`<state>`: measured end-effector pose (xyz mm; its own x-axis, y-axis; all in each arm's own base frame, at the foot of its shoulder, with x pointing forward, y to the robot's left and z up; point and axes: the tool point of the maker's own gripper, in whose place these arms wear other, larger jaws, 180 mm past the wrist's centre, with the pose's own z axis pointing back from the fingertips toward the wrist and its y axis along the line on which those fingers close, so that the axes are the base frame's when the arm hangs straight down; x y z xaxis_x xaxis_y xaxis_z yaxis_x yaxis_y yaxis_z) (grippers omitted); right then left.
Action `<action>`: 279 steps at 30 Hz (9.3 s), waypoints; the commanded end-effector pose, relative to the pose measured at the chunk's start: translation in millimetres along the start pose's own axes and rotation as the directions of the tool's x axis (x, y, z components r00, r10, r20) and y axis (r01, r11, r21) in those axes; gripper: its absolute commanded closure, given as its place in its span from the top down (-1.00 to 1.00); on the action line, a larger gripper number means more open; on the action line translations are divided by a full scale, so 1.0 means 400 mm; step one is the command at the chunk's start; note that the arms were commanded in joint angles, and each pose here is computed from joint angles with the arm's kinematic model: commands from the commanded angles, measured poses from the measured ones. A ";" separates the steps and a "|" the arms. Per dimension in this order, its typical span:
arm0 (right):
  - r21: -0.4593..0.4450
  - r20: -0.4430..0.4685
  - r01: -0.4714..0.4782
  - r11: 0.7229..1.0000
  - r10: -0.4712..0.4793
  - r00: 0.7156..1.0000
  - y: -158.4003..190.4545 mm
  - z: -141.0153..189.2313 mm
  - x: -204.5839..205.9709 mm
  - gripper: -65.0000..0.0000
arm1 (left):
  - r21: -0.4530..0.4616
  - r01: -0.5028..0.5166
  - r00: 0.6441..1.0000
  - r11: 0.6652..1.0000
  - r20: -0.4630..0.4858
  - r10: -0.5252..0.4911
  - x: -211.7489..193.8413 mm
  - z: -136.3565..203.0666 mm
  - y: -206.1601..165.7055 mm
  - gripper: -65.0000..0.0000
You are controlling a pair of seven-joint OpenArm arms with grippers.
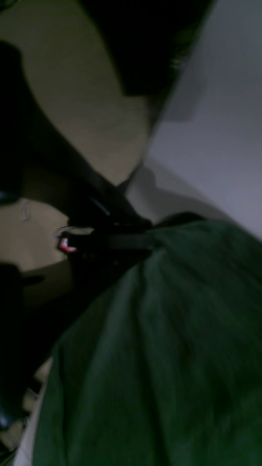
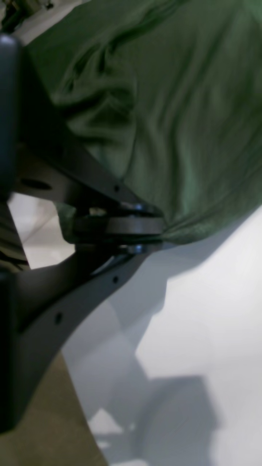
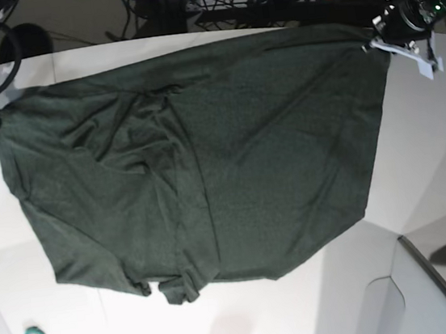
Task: Layout the t-shirt on the table in an organized manner, then fold the t-shirt properly
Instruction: 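Hold the shirt edge taut between both grippers, then lift the shirt with both grippers and swing it up off the table, then lower the shirt back onto the table with both grippers holding its edge, then drag the held shirt edge with both grippers toward the robot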
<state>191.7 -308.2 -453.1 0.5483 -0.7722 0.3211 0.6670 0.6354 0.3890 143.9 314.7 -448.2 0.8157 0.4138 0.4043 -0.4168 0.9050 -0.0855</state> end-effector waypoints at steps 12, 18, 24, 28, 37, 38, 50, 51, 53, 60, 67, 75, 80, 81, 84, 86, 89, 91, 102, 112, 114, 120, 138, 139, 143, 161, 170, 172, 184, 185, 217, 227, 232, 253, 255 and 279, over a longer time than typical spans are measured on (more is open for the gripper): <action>0.030 0.055 -0.044 0.999 0.043 0.998 0.051 0.034 0.073 -1.00 | 0.022 0.084 0.996 0.996 0.023 -0.084 0.039 0.071 -0.003 -1.00; 0.020 -0.007 -0.004 1.000 0.004 1.000 0.023 -0.001 0.034 -1.00 | 0.023 0.086 0.996 0.996 0.016 -0.087 0.035 0.068 -0.002 -1.00; -0.009 -0.015 0.046 0.999 -0.046 0.999 -0.032 -0.043 0.015 -1.00 | 0.023 0.086 0.996 0.996 0.016 -0.087 0.035 0.068 -0.002 -1.00; -0.020 -0.037 0.065 0.998 -0.066 0.997 -0.054 -0.060 0.003 -1.00 | 0.026 0.088 0.996 0.996 0.006 -0.088 0.024 0.069 0.003 -1.00; 0.014 -0.025 0.031 0.999 -0.031 0.999 -0.043 -0.061 0.000 -0.01 | 0.026 0.089 0.996 0.996 0.004 -0.089 0.021 0.069 0.003 -1.00; 0.032 -0.025 0.001 0.999 0.000 1.000 -0.037 -0.060 -0.001 -0.03 | 0.026 0.089 0.996 0.996 0.004 -0.089 0.021 0.069 0.003 -1.00; 0.001 -0.048 -0.019 1.000 0.019 0.999 -0.119 -0.029 -0.047 -0.02 | 0.028 0.090 0.996 0.996 0.004 -0.090 0.021 0.069 0.003 -1.00; -0.007 -0.061 -0.023 1.000 0.023 0.998 -0.130 -0.026 -0.060 -0.02 | 0.028 0.090 0.996 0.996 0.004 -0.090 0.021 0.069 0.003 -1.00; 0.009 -0.072 -0.052 0.999 0.052 0.996 -0.128 -0.026 -0.074 -0.03 | 0.028 0.090 0.996 0.996 0.004 -0.090 0.021 0.069 0.003 -1.00; 0.063 -0.099 -0.090 0.994 0.096 0.990 -0.077 -0.027 -0.123 -0.03 | 0.028 0.090 0.996 0.996 0.004 -0.090 0.021 0.069 0.003 -1.00; 0.098 -0.121 -0.138 0.986 0.150 0.981 -0.031 -0.041 -0.133 -0.04 | 0.028 0.090 0.996 0.996 0.004 -0.090 0.021 0.069 0.003 -1.00; 0.111 -0.115 -0.128 0.986 0.140 0.983 -0.016 -0.047 -0.135 -1.00 | 0.028 0.090 0.996 0.996 0.004 -0.090 0.021 0.069 0.003 -1.00; 0.094 -0.093 -0.165 0.982 0.173 0.980 -0.021 -0.019 -0.116 -0.99 | 0.034 0.094 0.996 0.995 -0.006 -0.094 0.010 0.074 0.010 -1.00; 0.084 -0.084 -0.184 0.979 0.191 0.978 -0.022 -0.002 -0.107 -0.99 | 0.036 0.097 0.995 0.995 -0.004 -0.097 0.010 0.078 0.010 -1.00; 0.069 -0.061 -0.240 0.968 0.244 0.968 -0.005 0.034 -0.076 -0.99 | 0.039 0.109 0.994 0.993 0.005 -0.109 0.014 0.088 0.008 -1.00; 0.064 -0.055 -0.251 0.966 0.255 0.965 0.011 0.046 -0.060 -0.99 | 0.039 0.108 0.994 0.993 0.010 -0.108 0.020 0.088 0.007 -1.00; 0.051 -0.052 -0.181 0.982 0.184 0.982 0.028 0.039 -0.036 -0.99 | 0.032 0.112 0.993 0.993 0.019 -0.112 0.031 0.086 -0.003 -1.00; 0.058 -0.046 -0.154 0.986 0.157 0.987 0.047 0.030 -0.020 -0.99 | 0.004 0.168 0.985 0.986 0.027 -0.168 0.060 0.074 -0.041 -1.00; 0.165 0.018 -0.271 0.948 0.272 0.962 0.326 -0.090 0.213 -0.99 | -0.058 0.304 0.950 0.951 0.099 -0.298 0.368 -0.006 -0.217 -1.00; 0.155 0.509 -0.617 0.772 0.473 0.719 0.789 0.193 0.717 -1.00 | 0.008 0.491 0.805 0.871 0.378 -0.457 0.945 0.248 -0.510 -1.00; 0.141 0.594 -0.684 0.716 0.491 0.637 0.871 0.291 0.774 -1.00 | 0.022 0.481 0.774 0.876 0.458 -0.437 1.057 0.358 -0.547 -1.00; 0.092 0.790 -0.756 0.648 0.415 0.452 1.007 0.615 0.920 -1.00 | -0.007 0.442 0.716 0.897 0.605 -0.348 1.230 0.602 -0.613 -1.00; 0.019 0.355 -0.715 0.699 0.664 0.658 0.457 0.202 0.387 -1.00 | 0.176 0.421 0.811 0.890 0.367 -0.456 0.825 0.328 -0.225 -1.00; 0.042 0.319 -0.705 0.708 0.660 0.681 0.426 0.164 0.328 -1.00 | 0.162 0.432 0.830 0.887 0.314 -0.462 0.751 0.278 -0.212 -1.00; 0.141 0.147 -0.617 0.774 0.600 0.786 0.329 0.040 0.130 -1.00 | 0.101 0.423 0.880 0.901 0.192 -0.435 0.534 0.148 -0.157 -1.00; 0.137 -0.043 -0.499 0.856 0.508 0.860 0.139 -0.038 -0.074 -0.99 | 0.080 0.363 0.932 0.928 -0.055 -0.359 0.180 0.050 -0.004 -1.00; 0.077 -0.115 -0.382 0.921 0.388 0.914 0.021 -0.058 -0.090 -0.99 | 0.065 0.352 0.933 0.934 -0.105 -0.344 0.116 0.039 0.004 -1.00; 0.062 -0.091 -0.391 0.918 0.396 0.914 0.012 -0.052 -0.064 -0.99 | 0.069 0.337 0.935 0.939 -0.139 -0.325 0.094 0.027 0.022 -1.00; 0.060 -0.127 -0.372 0.926 0.377 0.918 -0.009 -0.067 -0.085 -0.99 | 0.082 0.296 0.943 0.952 -0.182 -0.277 0.026 -0.023 0.079 -1.00; 0.059 -0.129 -0.372 0.926 0.377 0.917 -0.010 -0.067 -0.086 -0.99 | 0.083 0.291 0.943 0.953 -0.191 -0.271 0.011 -0.026 0.085 -1.00; -0.092 0.131 -0.258 0.962 0.268 0.954 -0.016 0.096 0.038 0.01 | 0.178 0.152 0.986 0.972 -0.088 -0.138 0.052 0.065 0.092 0.12; 0.120 0.187 -0.516 0.848 0.491 0.851 0.260 -0.007 0.181 -0.46 | 0.142 0.036 0.990 0.989 0.133 -0.055 0.275 0.075 0.044 -0.88; 0.229 0.126 -0.539 0.811 0.524 0.842 0.370 -0.128 0.195 -0.94 | 0.062 0.059 0.996 0.996 0.069 -0.064 0.307 -0.021 -0.053 -1.00; 0.135 0.085 -0.524 0.841 0.517 0.852 0.361 -0.283 0.167 -0.92 | 0.137 0.175 0.984 0.975 -0.055 -0.169 0.149 -0.180 -0.072 -1.00; 0.105 0.089 -0.553 0.827 0.546 0.833 0.351 -0.283 0.177 -0.92 | 0.183 0.222 0.975 0.958 -0.054 -0.215 0.155 -0.178 -0.059 -1.00; -0.107 0.321 -0.532 0.840 0.536 0.781 0.400 -0.209 0.361 -0.92 | 0.199 0.270 0.960 0.942 0.022 -0.280 0.206 -0.156 -0.117 -1.00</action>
<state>402.5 -313.1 -438.5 0.6706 -0.2760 0.6886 0.3280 0.9429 0.0584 245.0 305.3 -478.9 0.9050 0.1536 0.3967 -0.2468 0.9491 0.1958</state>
